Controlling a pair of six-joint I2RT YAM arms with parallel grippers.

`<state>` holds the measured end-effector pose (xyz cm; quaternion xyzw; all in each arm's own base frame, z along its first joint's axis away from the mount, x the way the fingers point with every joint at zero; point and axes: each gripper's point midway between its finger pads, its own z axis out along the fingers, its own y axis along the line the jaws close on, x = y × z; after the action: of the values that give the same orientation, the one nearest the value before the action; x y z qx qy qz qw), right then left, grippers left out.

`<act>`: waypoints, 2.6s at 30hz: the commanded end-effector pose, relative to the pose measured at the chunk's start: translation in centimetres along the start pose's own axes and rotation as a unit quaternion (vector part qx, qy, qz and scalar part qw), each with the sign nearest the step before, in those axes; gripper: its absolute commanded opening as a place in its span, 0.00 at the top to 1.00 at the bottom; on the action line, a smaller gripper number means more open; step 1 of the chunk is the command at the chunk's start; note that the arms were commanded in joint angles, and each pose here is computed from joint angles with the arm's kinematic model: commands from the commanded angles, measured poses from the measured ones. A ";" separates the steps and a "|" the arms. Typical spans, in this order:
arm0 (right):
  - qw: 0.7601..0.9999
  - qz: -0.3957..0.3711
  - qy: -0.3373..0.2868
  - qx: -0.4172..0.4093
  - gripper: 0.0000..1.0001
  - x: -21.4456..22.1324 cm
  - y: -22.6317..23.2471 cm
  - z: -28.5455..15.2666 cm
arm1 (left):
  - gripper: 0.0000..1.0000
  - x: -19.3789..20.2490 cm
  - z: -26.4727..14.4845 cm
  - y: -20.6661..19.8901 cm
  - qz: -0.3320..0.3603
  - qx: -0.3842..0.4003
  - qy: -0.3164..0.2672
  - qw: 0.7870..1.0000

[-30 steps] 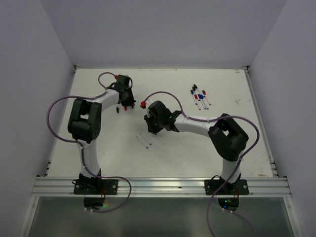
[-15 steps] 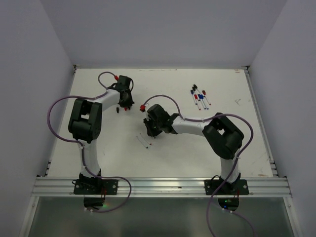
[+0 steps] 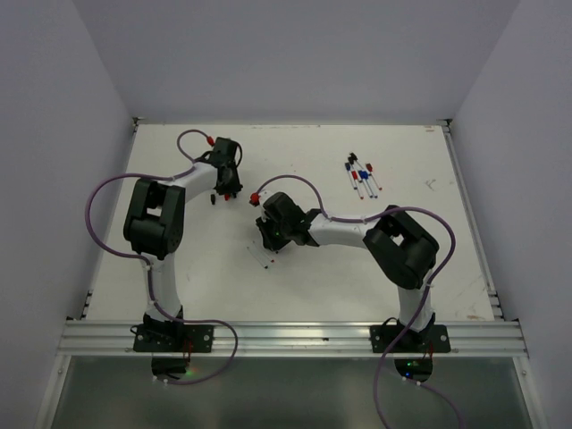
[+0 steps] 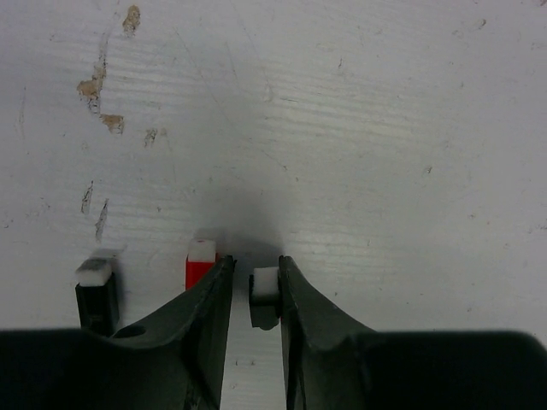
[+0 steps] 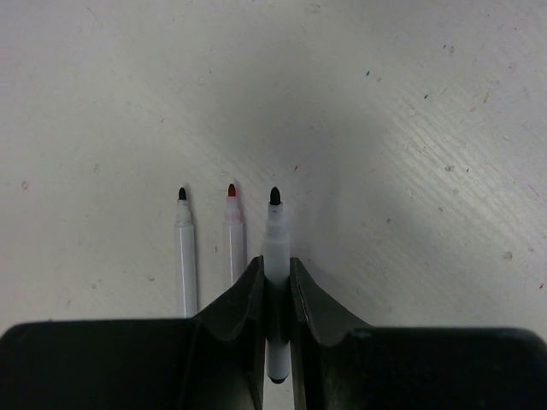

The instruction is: Open the pen caps

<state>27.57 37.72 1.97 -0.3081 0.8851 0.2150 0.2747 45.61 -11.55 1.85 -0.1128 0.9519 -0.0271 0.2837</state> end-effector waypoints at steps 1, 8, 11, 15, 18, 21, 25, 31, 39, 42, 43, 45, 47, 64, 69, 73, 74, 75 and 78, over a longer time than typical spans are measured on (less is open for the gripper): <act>1.000 -0.001 -0.003 0.007 0.85 0.0 -0.1 0.2 | 0.68 1.6 -0.1 1.5 0.010 -0.024 0.020 0.999; 1.000 0.000 0.001 0.012 0.80 0.3 -0.3 0.3 | 0.61 1.6 -0.1 1.3 0.010 -0.020 0.018 1.000; 1.000 0.000 0.005 0.014 0.79 0.6 -0.3 0.4 | 0.61 1.7 0.0 1.5 0.011 -0.024 0.019 0.999; 1.000 -0.002 0.006 0.019 0.76 0.8 -0.4 0.5 | 0.62 2.0 0.1 1.9 0.010 -0.030 0.019 0.999; 1.000 -0.003 0.004 0.017 0.76 0.7 -0.3 0.5 | 0.60 2.2 0.3 1.9 0.008 -0.026 0.018 0.999; 1.000 -0.004 0.002 0.017 0.76 0.6 -0.2 0.4 | 0.56 2.2 0.3 1.7 0.009 -0.023 0.018 1.000; 1.000 -0.006 -0.010 0.017 0.76 0.0 -0.3 0.2 | 0.54 1.9 0.0 1.6 0.007 -0.020 0.011 1.000; 1.000 -0.009 -0.022 0.016 0.74 -1.6 0.1 -0.3 | 0.53 1.7 0.0 1.3 0.010 -0.014 0.013 1.000; 0.997 -0.020 -0.067 0.028 0.71 -5.2 0.3 -1.8 | 0.53 1.2 -1.0 -0.1 0.003 0.024 0.008 1.000; 0.995 -0.023 -0.086 0.032 0.69 -6.9 0.3 -2.2 | 0.53 1.1 -1.1 -0.7 0.001 0.038 0.011 0.999; 0.995 -0.024 -0.092 0.034 0.69 -7.3 0.3 -2.3 | 0.53 1.2 -1.0 -0.8 0.001 0.040 0.013 0.999; 0.993 -0.017 -0.113 0.035 0.69 -9.0 0.3 -2.5 | 0.53 1.3 -1.2 -1.1 -0.003 0.050 0.014 0.999; 0.990 0.006 -0.135 0.041 0.69 -10.3 -0.2 -2.4 | 0.53 1.3 -1.1 -1.3 -0.004 0.056 0.017 0.998; 0.956 0.141 -0.258 -0.009 0.69 -16.8 -1.7 3.4 | 0.51 1.5 -1.1 -1.6 -0.029 0.105 0.048 0.993; 0.951 0.155 -0.269 -0.002 0.69 -16.9 -2.4 4.1 | 0.51 1.9 -0.9 -1.4 -0.035 0.110 0.054 0.992; 0.951 0.161 -0.265 -0.001 0.70 -16.7 -3.0 4.6 | 0.51 1.8 -0.9 -1.1 -0.037 0.109 0.051 0.992; 0.952 0.160 -0.262 0.002 0.70 -16.5 -3.1 4.4 | 0.51 1.6 -1.0 -1.1 -0.037 0.108 0.049 0.992; 0.952 0.159 -0.260 0.003 0.70 -16.3 -3.1 4.3 | 0.51 1.2 -1.3 -1.1 -0.037 0.109 0.042 0.992; 0.955 0.155 -0.253 0.006 0.70 -15.9 -3.5 3.1 | 0.51 0.2 -1.9 -1.5 -0.038 0.116 0.030 0.992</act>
<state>40.92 44.17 5.99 -0.1096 0.8402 0.3071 0.4333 44.98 -13.19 2.48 -0.1091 0.9478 -0.1425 0.2636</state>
